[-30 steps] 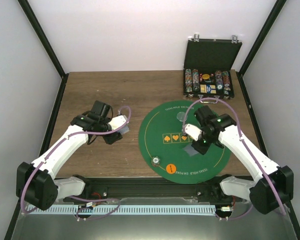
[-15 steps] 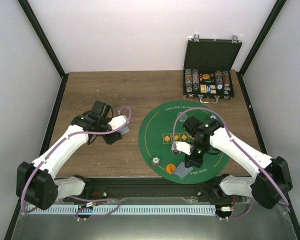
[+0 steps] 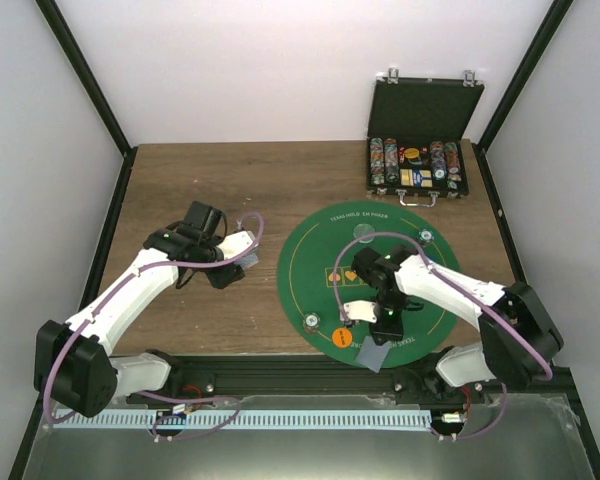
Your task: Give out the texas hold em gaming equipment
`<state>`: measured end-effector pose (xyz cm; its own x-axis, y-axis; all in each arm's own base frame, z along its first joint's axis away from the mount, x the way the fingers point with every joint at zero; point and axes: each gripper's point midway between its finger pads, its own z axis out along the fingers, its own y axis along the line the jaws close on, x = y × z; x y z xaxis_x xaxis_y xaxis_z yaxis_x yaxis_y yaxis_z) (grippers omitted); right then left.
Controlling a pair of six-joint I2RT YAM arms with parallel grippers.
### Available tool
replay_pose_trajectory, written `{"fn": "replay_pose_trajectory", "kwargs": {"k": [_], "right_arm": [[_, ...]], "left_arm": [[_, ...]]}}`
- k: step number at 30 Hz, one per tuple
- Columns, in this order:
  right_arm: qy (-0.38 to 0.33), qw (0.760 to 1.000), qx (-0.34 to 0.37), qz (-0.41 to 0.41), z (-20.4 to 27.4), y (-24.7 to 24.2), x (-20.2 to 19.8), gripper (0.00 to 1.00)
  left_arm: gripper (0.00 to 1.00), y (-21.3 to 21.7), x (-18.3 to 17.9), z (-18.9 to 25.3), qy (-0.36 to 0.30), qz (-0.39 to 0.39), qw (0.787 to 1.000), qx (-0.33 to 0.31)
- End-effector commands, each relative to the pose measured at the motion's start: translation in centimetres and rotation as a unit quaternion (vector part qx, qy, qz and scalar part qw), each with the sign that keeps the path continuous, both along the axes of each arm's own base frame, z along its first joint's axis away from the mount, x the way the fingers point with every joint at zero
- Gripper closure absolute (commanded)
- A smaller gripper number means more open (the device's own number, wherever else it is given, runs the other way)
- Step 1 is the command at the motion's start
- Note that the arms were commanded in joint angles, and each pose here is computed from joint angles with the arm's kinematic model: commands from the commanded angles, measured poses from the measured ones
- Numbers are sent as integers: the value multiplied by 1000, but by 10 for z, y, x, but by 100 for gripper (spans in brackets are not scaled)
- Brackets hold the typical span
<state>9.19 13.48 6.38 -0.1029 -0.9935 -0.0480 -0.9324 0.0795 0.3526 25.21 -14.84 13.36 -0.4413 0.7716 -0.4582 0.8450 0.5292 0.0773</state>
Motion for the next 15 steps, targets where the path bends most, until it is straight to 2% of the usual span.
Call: {"fn": "replay_pose_trajectory", "kwargs": {"k": [1,5,11,13,15], "right_arm": [[-83,995,-5,47,-12,6,31,99],[-118,989,-19,84,-25,7,45,99],[-130,986,-22,103,-28,10,51,99],[-134,986,-21,99,-28,12,54,94],[-146,984,-26,94,-28,11,58,81]], "left_arm": [[42,-2,2,0,-1,4,1000,-5],[42,-1,2,0,-2,4,1000,-4],[42,-1,2,0,-2,4,1000,-3],[42,-1,2,0,-1,4,1000,-2],[42,0,2,-1,0,5,1000,-2]]}}
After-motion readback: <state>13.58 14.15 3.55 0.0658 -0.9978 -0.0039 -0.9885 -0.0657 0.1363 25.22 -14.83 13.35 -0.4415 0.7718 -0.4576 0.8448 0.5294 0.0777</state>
